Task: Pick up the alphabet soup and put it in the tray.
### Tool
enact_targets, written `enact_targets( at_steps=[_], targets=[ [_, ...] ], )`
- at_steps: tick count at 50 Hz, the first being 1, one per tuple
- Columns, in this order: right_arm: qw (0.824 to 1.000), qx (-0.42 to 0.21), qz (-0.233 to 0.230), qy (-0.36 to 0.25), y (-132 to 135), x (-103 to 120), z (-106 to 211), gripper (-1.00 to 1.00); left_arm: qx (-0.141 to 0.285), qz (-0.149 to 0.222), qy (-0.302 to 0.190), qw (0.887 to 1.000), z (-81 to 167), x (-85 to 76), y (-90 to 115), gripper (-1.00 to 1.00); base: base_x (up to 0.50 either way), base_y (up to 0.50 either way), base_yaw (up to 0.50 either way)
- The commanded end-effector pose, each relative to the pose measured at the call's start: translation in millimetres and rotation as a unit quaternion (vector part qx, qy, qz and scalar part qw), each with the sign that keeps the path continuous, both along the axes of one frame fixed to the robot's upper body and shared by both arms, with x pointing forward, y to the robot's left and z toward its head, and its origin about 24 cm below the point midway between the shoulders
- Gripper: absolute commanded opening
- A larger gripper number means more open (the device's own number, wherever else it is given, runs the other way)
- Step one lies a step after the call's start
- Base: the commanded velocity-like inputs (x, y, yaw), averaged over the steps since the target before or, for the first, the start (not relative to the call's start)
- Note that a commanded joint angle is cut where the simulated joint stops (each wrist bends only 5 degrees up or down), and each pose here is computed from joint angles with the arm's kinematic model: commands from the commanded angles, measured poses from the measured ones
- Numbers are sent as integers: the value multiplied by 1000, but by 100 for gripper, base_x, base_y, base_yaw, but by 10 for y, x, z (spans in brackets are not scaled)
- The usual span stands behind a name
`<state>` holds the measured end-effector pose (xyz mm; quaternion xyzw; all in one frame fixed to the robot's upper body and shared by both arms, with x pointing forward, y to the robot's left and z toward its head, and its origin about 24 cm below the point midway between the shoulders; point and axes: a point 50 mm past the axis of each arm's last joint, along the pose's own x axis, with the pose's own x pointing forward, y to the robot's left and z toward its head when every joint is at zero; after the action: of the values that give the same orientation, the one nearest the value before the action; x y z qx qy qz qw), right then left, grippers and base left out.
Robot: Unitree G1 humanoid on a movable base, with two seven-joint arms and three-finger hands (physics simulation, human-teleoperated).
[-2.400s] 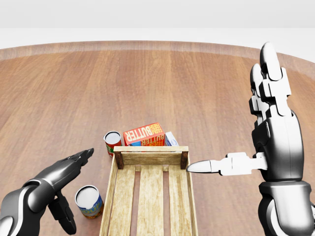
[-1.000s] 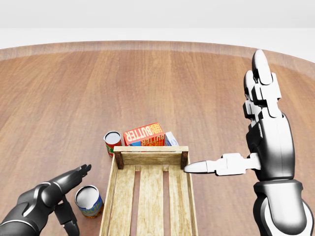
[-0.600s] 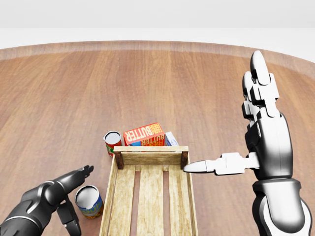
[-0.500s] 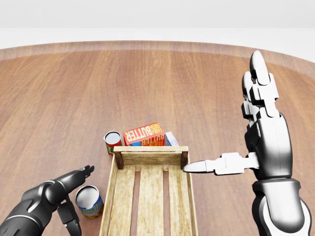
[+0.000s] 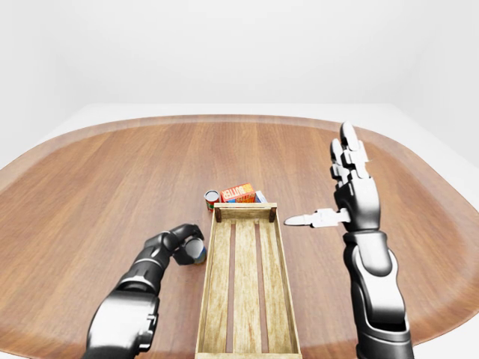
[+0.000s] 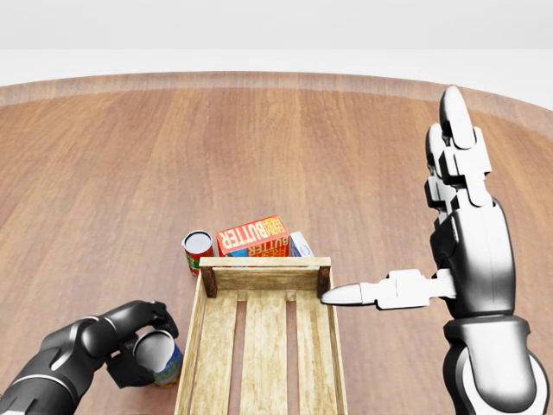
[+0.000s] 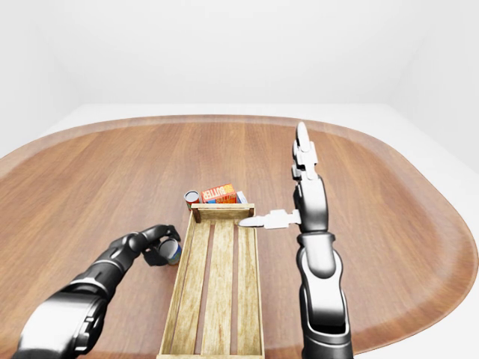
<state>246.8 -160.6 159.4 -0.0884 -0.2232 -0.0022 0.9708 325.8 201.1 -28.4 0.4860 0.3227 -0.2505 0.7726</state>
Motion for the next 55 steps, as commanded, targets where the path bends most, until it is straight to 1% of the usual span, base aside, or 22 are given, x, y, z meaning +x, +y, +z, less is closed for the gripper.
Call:
enact_targets(
  at_steps=[1, 15, 17, 20, 21, 23, 28, 31, 36, 39, 42, 43, 45, 48, 53, 54, 55],
  targets=[
    [1000, -3, 1, -8, 15, -18, 33, 100, -1, -5, 7, 1000, -12, -2, -38, -100, 0, 0, 0],
    [1000, -3, 3, 1, 17, 7, -2, 100, 3, -4, 7, 1000, -48, -35, -25, -100, 0, 0, 0],
    [1000, -1, 2, 0, 11, 0, -1, 100, 8, -2, 9, 1000, -92, -74, -11, -100, 0, 0, 0],
    [1000, -1, 3, -1, 18, -21, 3, 100, 10, 4, 3, 1000, -72, -74, 57, -100, 0, 0, 0],
    [1000, -1, 3, -1, 18, -23, 0, 100, 14, 8, 3, 1000, -107, -108, 75, -100, 0, 0, 0],
    [1000, 0, 3, 2, 16, -19, -12, 100, 25, 16, 15, 999, -180, -202, 177, -100, 0, 0, 0],
    [1000, 0, 6, 0, 20, -13, -3, 100, 36, 31, 17, 999, -207, -276, 327, -100, 0, 0, 0],
    [1000, 4, 7, 8, 24, 10, -34, 100, 36, 38, 15, 999, -189, -289, 394, -100, 0, 0, 0],
    [1000, 3, 16, 9, 72, 38, -34, 100, 39, 43, -19, 998, -13, -191, 510, -100, 0, 0, 0],
    [1000, 4, 19, 10, 91, 48, -40, 100, 36, 36, -52, 997, 175, -91, 544, -100, 0, 0, 0],
    [1000, 7, 22, 16, 110, 56, -65, 100, 32, 22, -69, 997, 310, -9, 514, -100, 0, 0, 0],
    [1000, 4, 23, 17, 114, 56, -69, 100, 35, 13, -76, 996, 362, 14, 499, -100, 0, 0, 0],
    [1000, 5, 21, 13, 91, 54, -51, 100, 21, -17, -98, 995, 551, 58, 408, -100, 0, 0, 0],
    [1000, 7, 19, 11, 86, 45, -44, 100, 27, -36, -115, 992, 672, 83, 348, -100, 0, 0, 0],
    [1000, 4, 19, 11, 79, 34, -45, 100, 31, -39, -137, 989, 850, 97, 338, -100, 0, 0, 0],
    [1000, 3, 18, 8, 66, 28, -30, 100, 32, -42, -149, 987, 954, 93, 331, -100, 0, 0, 0],
    [1000, 3, 18, 7, 62, 28, -26, 100, 32, -44, -153, 987, 995, 87, 323, -100, 0, 0, 0]
  ],
)
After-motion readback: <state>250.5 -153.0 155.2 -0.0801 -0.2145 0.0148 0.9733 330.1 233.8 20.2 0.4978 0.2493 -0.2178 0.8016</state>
